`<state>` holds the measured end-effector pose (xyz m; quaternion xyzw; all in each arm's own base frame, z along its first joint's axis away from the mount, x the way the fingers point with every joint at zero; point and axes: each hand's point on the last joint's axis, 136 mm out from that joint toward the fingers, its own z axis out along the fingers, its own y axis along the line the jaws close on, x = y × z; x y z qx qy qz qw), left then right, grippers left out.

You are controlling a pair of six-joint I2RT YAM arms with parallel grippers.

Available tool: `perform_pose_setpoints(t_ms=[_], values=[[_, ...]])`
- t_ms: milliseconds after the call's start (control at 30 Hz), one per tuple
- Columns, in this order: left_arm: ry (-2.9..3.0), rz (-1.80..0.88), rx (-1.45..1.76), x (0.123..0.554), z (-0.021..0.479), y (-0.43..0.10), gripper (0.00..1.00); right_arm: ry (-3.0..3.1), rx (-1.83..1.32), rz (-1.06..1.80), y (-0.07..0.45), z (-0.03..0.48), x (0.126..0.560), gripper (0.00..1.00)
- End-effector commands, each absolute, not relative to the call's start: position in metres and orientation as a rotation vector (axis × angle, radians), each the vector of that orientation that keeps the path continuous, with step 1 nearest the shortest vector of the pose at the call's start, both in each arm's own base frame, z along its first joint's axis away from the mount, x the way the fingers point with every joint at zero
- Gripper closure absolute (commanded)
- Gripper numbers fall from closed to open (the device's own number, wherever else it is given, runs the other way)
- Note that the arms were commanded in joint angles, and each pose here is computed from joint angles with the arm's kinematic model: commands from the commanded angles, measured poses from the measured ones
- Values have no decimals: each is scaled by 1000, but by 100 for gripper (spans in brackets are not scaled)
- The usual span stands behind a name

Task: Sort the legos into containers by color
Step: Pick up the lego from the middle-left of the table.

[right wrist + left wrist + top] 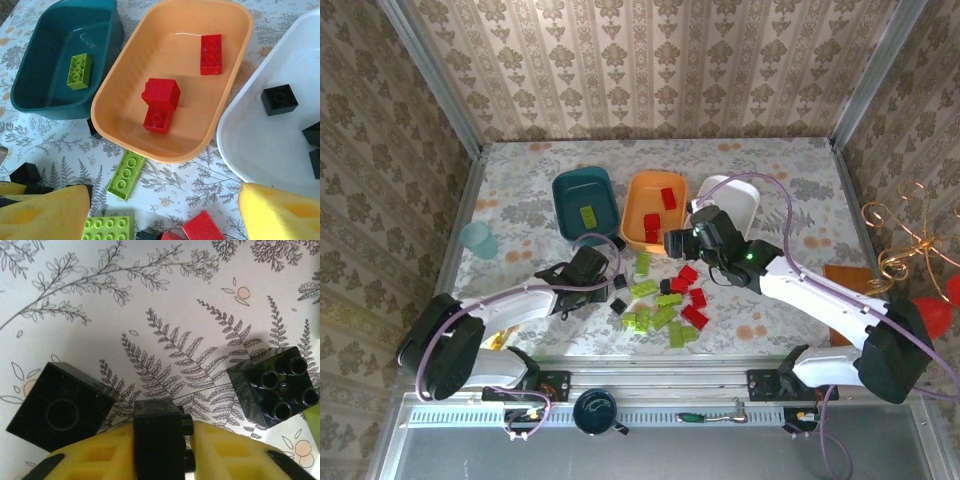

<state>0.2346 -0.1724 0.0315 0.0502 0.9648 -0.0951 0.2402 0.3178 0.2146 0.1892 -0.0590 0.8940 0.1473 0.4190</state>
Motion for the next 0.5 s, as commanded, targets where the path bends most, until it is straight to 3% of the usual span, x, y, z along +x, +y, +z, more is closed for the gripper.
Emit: perform_pose_setpoints(t_ms=[0, 200, 467], values=[[2606, -273, 140, 236, 42, -173, 76, 2214, -81, 338, 199, 194, 316, 20], [2544, -358, 184, 237, 75, -194, 82, 2209, -24, 327, 180, 187, 302, 20], [2383, -647, 400, 292, 162, -319, 84, 2227, 109, 283, 139, 157, 270, 20]])
